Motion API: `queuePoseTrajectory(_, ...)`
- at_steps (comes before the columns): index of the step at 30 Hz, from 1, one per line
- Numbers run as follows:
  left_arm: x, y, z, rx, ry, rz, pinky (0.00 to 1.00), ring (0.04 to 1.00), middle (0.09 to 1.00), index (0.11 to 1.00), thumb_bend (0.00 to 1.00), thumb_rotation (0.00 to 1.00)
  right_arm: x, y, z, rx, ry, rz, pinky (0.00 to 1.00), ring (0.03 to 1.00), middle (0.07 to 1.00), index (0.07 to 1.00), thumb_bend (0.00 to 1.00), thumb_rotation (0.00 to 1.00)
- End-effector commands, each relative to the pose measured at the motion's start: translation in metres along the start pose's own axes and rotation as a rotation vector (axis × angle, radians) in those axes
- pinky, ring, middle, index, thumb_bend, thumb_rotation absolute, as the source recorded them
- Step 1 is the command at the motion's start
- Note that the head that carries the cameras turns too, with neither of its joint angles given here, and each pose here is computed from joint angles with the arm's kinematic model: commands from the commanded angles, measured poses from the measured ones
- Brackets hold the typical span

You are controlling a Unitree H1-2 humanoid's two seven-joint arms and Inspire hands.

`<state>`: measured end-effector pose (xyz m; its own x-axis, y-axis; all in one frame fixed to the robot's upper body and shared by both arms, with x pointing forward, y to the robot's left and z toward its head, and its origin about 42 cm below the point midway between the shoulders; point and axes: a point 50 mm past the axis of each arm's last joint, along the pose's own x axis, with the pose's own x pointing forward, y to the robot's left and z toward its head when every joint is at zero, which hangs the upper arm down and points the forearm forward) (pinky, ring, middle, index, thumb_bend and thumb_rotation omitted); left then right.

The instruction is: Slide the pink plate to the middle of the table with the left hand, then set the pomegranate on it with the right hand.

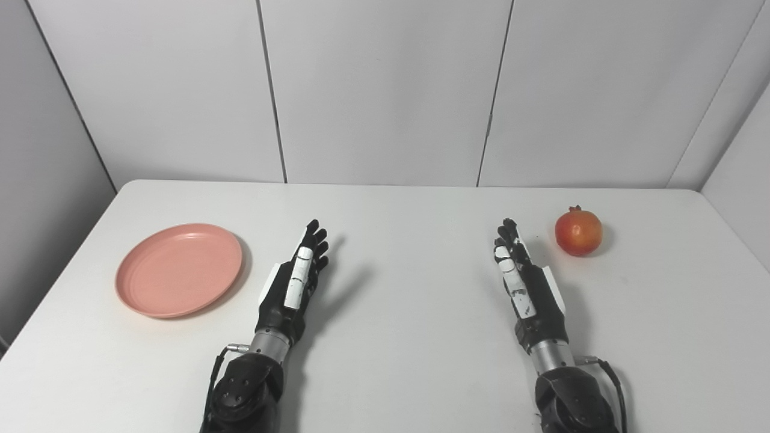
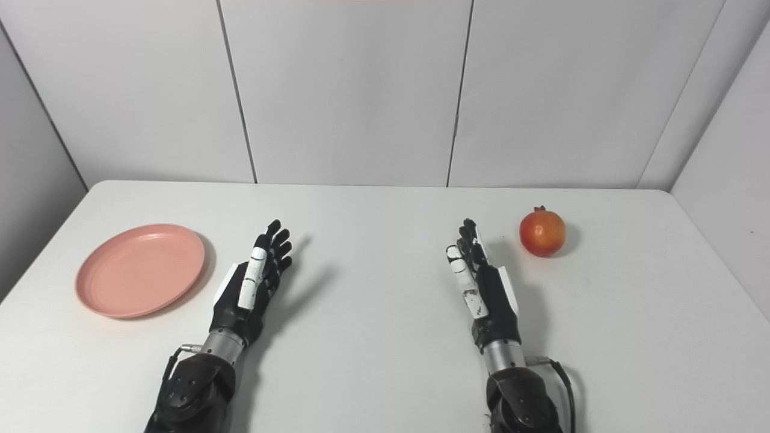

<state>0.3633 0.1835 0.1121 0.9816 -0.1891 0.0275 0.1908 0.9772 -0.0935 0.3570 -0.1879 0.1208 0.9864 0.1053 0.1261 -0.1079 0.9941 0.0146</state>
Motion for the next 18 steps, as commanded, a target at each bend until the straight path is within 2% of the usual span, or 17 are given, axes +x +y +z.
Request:
queuePoseTrajectory(1,0.007,-0.002,0.012,0.017,-0.046,-0.009,1.0,1.0,1.0,1.0,0.71,1.0,0.01,0.002,0.017,-0.003,-0.076,0.018,1.0,1.0,1.0,1.0,0.75,0.87)
queuePoseTrajectory(9,0.008,-0.005,0.01,0.021,-0.05,-0.013,1.0,1.0,1.0,1.0,0.71,1.0,0.01,-0.002,0.016,0.014,-0.09,0.035,1.0,1.0,1.0,1.0,0.74,0.84)
queuePoseTrajectory(18,0.01,-0.028,-0.002,0.017,-0.04,-0.017,1.0,1.0,1.0,1.0,0.72,1.0,-0.001,-0.028,0.01,0.018,-0.07,0.06,1.0,1.0,1.0,1.0,0.71,0.83)
